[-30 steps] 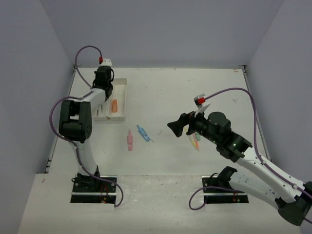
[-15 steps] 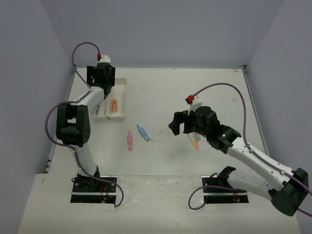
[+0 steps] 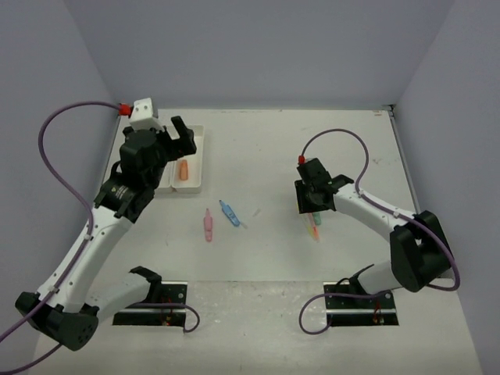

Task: Sort the stationery into containers
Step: Pick up the pen from the center of the board.

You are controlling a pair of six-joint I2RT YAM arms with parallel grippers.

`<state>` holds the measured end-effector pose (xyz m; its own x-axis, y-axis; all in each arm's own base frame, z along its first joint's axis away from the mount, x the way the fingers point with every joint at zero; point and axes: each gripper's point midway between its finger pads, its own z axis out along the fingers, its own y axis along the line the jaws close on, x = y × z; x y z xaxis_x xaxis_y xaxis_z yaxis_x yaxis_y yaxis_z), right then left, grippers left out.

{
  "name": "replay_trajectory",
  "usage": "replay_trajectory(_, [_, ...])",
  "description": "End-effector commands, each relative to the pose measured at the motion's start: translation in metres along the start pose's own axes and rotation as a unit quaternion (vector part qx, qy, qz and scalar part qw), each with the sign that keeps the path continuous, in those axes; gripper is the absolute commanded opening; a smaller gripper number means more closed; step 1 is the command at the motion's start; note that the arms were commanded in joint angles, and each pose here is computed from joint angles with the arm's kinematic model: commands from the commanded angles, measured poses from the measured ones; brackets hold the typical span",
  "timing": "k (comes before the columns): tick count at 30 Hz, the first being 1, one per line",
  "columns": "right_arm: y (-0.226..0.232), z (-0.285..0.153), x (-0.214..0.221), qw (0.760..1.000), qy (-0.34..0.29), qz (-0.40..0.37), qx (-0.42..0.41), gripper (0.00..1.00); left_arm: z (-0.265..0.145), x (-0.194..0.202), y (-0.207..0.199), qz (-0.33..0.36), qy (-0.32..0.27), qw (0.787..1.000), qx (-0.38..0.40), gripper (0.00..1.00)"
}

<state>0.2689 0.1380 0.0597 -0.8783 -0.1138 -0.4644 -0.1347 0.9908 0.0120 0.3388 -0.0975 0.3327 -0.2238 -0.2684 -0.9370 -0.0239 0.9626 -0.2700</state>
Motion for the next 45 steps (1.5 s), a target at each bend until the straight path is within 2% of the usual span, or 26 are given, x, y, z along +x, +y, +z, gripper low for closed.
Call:
replay_trajectory(1, [-0.003,0.003,-0.008,1.000,0.007,-0.008,0.016,0.42,-0.006,0.074,0.011,0.007,0.097,0.995,0.015,1.00])
replay_trajectory(8, [0.006,0.021,0.002,0.999,0.035,-0.014,0.001,0.38,-0.023,0.083,0.013,0.013,0.098,0.994,0.042,1.00])
replay_trajectory(12, [0.008,0.028,0.009,0.998,0.056,-0.017,0.002,0.33,-0.026,0.085,0.011,0.007,0.096,0.994,0.050,1.00])
replay_trajectory(17, [0.013,0.029,0.012,0.998,0.060,-0.022,-0.004,0.32,-0.024,0.092,0.011,0.003,0.102,0.993,0.052,1.00])
replay_trajectory(24, [0.017,0.039,0.025,0.994,0.104,-0.031,-0.008,0.27,-0.019,0.113,0.003,-0.022,0.129,0.989,0.069,1.00])
replay_trajectory(30, [0.021,0.036,0.022,0.995,0.097,-0.037,-0.011,0.18,-0.014,0.126,-0.005,-0.040,0.160,0.984,0.068,1.00])
replay_trajectory(32, [0.023,0.033,0.016,0.995,0.089,-0.037,-0.015,0.05,-0.013,0.133,-0.011,-0.042,0.171,0.982,0.070,1.00])
replay_trajectory(34, [0.027,0.028,0.010,0.996,0.079,-0.038,-0.023,0.00,-0.013,0.144,-0.022,-0.032,0.183,0.980,0.072,1.00])
replay_trajectory(37, [0.035,0.015,-0.001,0.997,0.052,-0.032,-0.047,0.00,-0.015,0.171,-0.049,0.012,0.211,0.973,0.091,1.00])
replay_trajectory(41, [0.039,-0.032,-0.031,0.996,-0.040,0.002,-0.082,0.00,-0.016,0.197,-0.087,0.079,0.235,0.961,0.120,1.00])
replay_trajectory(45, [0.023,-0.078,-0.048,0.987,-0.125,0.054,-0.080,0.00,-0.013,0.245,-0.124,0.164,0.277,0.936,0.144,0.96])
